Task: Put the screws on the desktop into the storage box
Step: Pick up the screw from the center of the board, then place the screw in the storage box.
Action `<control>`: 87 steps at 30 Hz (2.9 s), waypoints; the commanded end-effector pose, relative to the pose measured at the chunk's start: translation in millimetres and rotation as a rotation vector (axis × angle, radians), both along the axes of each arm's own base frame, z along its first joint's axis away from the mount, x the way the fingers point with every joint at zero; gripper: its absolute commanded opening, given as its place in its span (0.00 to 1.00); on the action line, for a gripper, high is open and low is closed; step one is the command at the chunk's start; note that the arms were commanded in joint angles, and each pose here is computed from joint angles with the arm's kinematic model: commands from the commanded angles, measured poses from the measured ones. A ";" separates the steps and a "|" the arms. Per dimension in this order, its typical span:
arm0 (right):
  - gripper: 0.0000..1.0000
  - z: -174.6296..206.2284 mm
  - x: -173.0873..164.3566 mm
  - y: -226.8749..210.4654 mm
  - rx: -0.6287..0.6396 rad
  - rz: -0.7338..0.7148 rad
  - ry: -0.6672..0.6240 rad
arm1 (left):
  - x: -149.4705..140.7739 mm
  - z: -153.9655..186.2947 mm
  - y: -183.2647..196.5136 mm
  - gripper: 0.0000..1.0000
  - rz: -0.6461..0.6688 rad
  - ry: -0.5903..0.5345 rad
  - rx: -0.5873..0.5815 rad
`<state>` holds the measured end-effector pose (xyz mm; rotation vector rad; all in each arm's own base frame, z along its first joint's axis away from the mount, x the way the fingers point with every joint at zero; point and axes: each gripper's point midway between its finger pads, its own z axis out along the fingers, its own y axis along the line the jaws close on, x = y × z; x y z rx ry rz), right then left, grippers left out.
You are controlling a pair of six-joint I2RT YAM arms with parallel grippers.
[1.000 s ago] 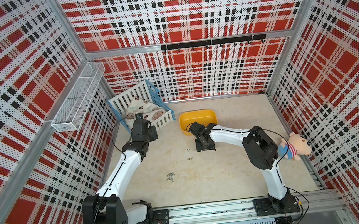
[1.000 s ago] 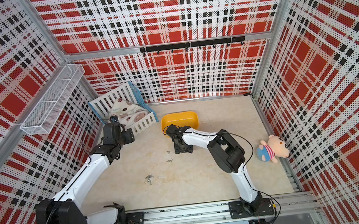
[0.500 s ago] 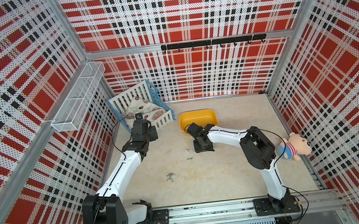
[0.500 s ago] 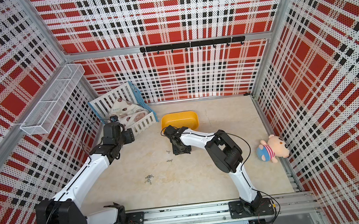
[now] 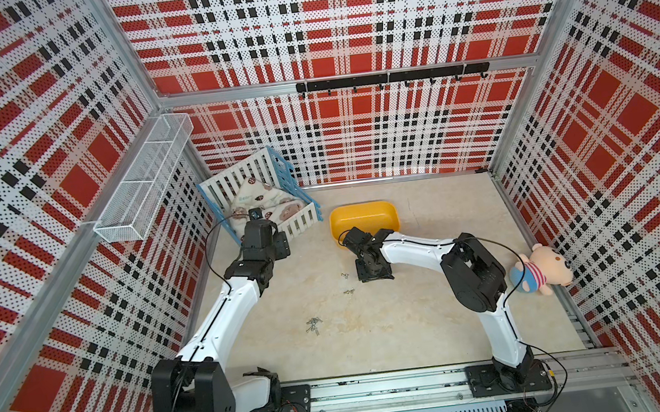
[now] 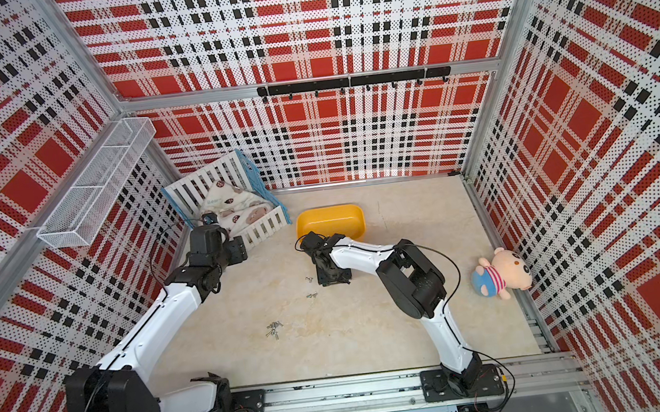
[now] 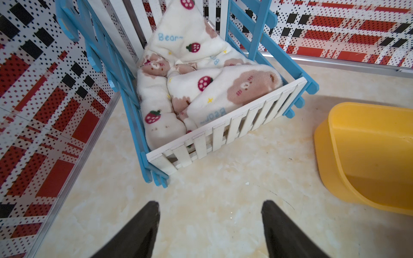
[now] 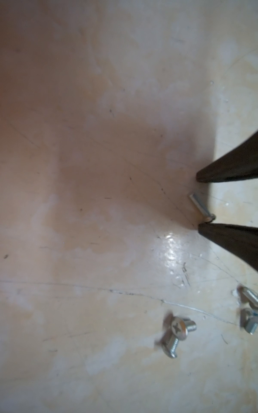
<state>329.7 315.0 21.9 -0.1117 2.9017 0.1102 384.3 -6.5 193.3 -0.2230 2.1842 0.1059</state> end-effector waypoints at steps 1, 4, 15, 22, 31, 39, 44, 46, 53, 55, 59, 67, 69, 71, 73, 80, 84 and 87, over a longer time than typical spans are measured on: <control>0.33 -16.8 -12.3 -5.9 -0.041 0.003 0.052 | -0.5 0.8 2.7 0.77 0.009 -0.013 -0.002; 0.29 -16.4 -11.7 -7.7 -0.049 0.002 0.049 | -0.3 2.8 2.0 0.77 0.006 -0.018 -0.004; 0.17 -18.1 -10.7 -12.7 -0.070 -0.002 0.047 | -1.0 2.6 2.3 0.77 0.005 -0.018 -0.005; 0.09 -17.2 -10.1 -15.4 -0.069 -0.005 0.048 | -1.1 1.7 1.7 0.77 0.004 -0.016 -0.004; 0.00 17.4 -5.4 -11.5 -0.041 -0.001 -0.010 | -0.9 2.3 1.7 0.77 0.004 -0.017 -0.005; 0.00 92.4 -3.6 -5.9 0.005 0.020 -0.126 | -1.0 2.1 2.0 0.77 0.006 -0.017 -0.004; 0.00 152.8 16.3 -6.4 0.027 0.013 -0.247 | -1.5 2.7 1.2 0.78 0.004 -0.019 -0.003; 0.00 167.7 30.8 -5.9 0.034 0.008 -0.279 | -1.0 2.5 2.2 0.77 0.007 -0.018 -0.003; 0.00 167.4 98.1 -22.4 0.039 -0.043 -0.302 | -1.7 2.6 3.3 0.78 0.012 -0.018 0.001; 0.00 158.8 114.3 -27.0 0.037 -0.059 -0.291 | -1.6 1.6 3.2 0.78 0.012 -0.015 0.002; 0.00 135.3 142.1 -39.2 0.023 -0.096 -0.261 | -1.8 1.5 3.2 0.78 0.011 -0.015 0.001; 0.00 87.2 166.6 -53.0 0.039 -0.148 -0.181 | -1.6 2.5 3.1 0.78 0.009 -0.017 0.000; 0.00 77.9 170.4 -54.6 0.040 -0.152 -0.165 | -1.9 2.1 2.7 0.78 0.008 -0.016 0.000; 0.00 68.1 172.6 -57.5 0.034 -0.158 -0.146 | -1.7 2.9 3.1 0.78 0.010 -0.018 0.001; 0.00 58.8 174.6 -61.0 0.031 -0.170 -0.130 | -1.9 2.3 3.5 0.78 0.011 -0.017 0.003; 0.00 36.2 180.3 -64.3 0.029 -0.188 -0.098 | -1.1 1.1 4.1 0.78 0.011 -0.013 -0.001; 0.05 27.1 181.1 -66.7 0.025 -0.191 -0.078 | -0.8 -0.6 1.9 0.78 0.004 -0.008 -0.002; 0.09 31.6 186.2 -66.0 0.037 -0.194 -0.092 | -0.6 -0.5 2.0 0.78 0.005 -0.008 -0.002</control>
